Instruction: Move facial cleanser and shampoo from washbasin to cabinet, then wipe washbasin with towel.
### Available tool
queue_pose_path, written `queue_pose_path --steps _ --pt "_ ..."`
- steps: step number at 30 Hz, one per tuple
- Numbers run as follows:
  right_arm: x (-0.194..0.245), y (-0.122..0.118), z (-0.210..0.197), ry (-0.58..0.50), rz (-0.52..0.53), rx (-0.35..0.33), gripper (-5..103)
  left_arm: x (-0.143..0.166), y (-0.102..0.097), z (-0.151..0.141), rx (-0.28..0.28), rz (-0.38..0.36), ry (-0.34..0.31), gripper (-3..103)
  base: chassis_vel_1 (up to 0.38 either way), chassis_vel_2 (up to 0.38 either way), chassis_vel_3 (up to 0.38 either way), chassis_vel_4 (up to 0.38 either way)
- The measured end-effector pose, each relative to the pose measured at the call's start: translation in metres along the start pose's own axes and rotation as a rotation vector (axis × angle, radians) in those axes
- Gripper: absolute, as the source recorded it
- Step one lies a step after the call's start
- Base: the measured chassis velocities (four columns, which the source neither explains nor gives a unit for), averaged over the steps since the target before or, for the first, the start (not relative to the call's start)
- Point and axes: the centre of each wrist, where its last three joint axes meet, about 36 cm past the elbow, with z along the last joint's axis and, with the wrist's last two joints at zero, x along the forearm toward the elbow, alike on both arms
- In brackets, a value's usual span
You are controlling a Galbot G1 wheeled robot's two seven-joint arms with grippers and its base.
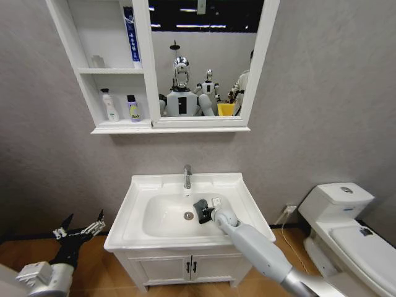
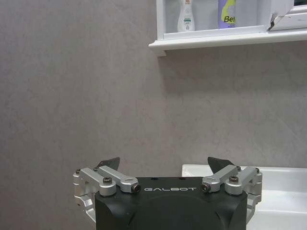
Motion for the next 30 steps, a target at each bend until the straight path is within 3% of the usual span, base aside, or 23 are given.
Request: queue_pose_path --steps 9,24,30 --pt "-0.002 0.019 -0.007 0.011 -0.071 -0.069 1 0.0 0.0 0.0 0.0 0.0 0.0 100 0.0 0.0 0.0 0.0" --pt "-0.016 0.048 -0.007 0.009 -0.127 -0.069 1 0.0 0.0 0.0 0.0 0.0 0.0 100 0.0 0.0 0.0 0.0" --pt "-0.021 0.047 -0.004 0.018 -0.126 -0.074 1 0.0 0.0 0.0 0.0 0.0 0.0 100 0.0 0.0 0.0 0.0"
